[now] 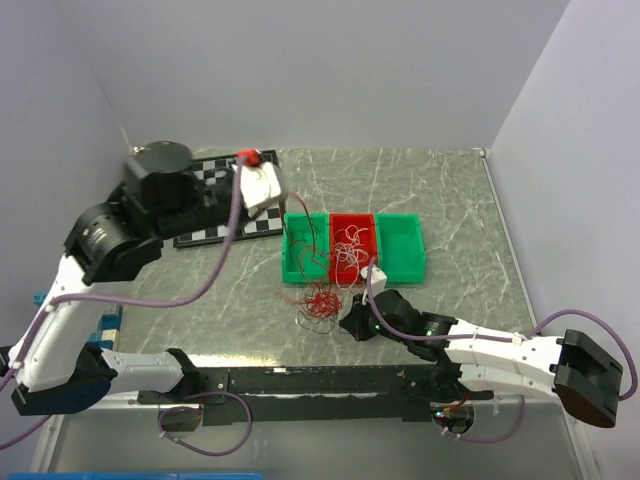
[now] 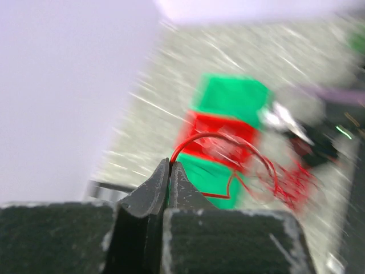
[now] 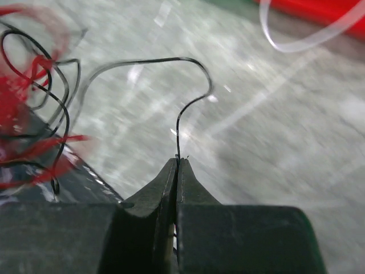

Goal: Untangle the cables

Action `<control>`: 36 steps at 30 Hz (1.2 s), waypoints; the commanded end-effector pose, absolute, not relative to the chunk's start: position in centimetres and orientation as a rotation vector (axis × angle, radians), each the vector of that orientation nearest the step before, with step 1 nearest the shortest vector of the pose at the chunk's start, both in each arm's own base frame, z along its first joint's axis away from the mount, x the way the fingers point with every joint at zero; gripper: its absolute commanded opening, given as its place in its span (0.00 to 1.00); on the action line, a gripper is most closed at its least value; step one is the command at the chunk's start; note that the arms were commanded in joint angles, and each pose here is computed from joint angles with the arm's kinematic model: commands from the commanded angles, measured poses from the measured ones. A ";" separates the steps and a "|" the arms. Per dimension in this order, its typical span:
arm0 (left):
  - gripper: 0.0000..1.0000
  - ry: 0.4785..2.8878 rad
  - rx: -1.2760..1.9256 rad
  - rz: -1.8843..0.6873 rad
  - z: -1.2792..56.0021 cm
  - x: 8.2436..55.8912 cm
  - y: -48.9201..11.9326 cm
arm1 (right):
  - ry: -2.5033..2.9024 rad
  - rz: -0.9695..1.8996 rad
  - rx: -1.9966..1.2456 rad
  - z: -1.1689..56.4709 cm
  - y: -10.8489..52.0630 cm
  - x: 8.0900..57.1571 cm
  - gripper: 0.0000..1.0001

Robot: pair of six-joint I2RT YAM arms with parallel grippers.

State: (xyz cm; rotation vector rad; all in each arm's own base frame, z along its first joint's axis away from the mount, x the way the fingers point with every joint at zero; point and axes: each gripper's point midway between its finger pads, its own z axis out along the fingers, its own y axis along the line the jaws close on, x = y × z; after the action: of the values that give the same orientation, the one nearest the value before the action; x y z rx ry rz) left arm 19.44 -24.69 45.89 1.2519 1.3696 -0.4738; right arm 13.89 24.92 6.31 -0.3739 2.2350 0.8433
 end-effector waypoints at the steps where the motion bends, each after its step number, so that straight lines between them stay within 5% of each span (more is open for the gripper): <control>1: 0.01 1.079 0.880 -0.262 58.1 21.6 -20.7 | 2.337 0.713 -0.349 5.5 23.2 13.6 0.00; 8: 0.01 0.674 0.429 -0.064 70.6 19.3 -12.8 | 2.433 0.647 -0.302 4.0 21.5 12.4 0.00; 17: 0.01 0.420 0.214 0.060 79.0 15.7 -8.1 | 2.515 0.580 -0.311 2.5 21.2 11.4 0.00; 22: 0.01 0.456 0.324 0.010 77.5 16.0 -10.1 | 2.447 0.668 -0.361 4.6 23.0 11.4 0.00; 26: 0.06 0.591 0.595 -0.098 70.7 17.6 -15.3 | 2.274 0.855 -0.437 9.9 25.5 11.7 0.00; 27: 0.06 0.620 0.645 -0.129 69.0 17.8 -16.3 | 2.228 0.883 -0.437 11.5 25.8 12.0 0.02; 33: 0.01 0.763 0.891 -0.271 60.1 18.3 -20.8 | 1.950 0.924 -0.462 21.2 25.4 13.5 0.60; 36: 0.01 0.809 1.021 -0.320 55.7 18.2 -22.6 | 1.821 0.917 -0.453 25.1 24.2 14.0 0.73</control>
State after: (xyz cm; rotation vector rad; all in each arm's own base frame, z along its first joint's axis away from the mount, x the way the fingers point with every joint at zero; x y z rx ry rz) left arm 19.09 -19.91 61.35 0.8341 0.7389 -0.1961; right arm 13.08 25.67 19.56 -0.4296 2.0114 0.9544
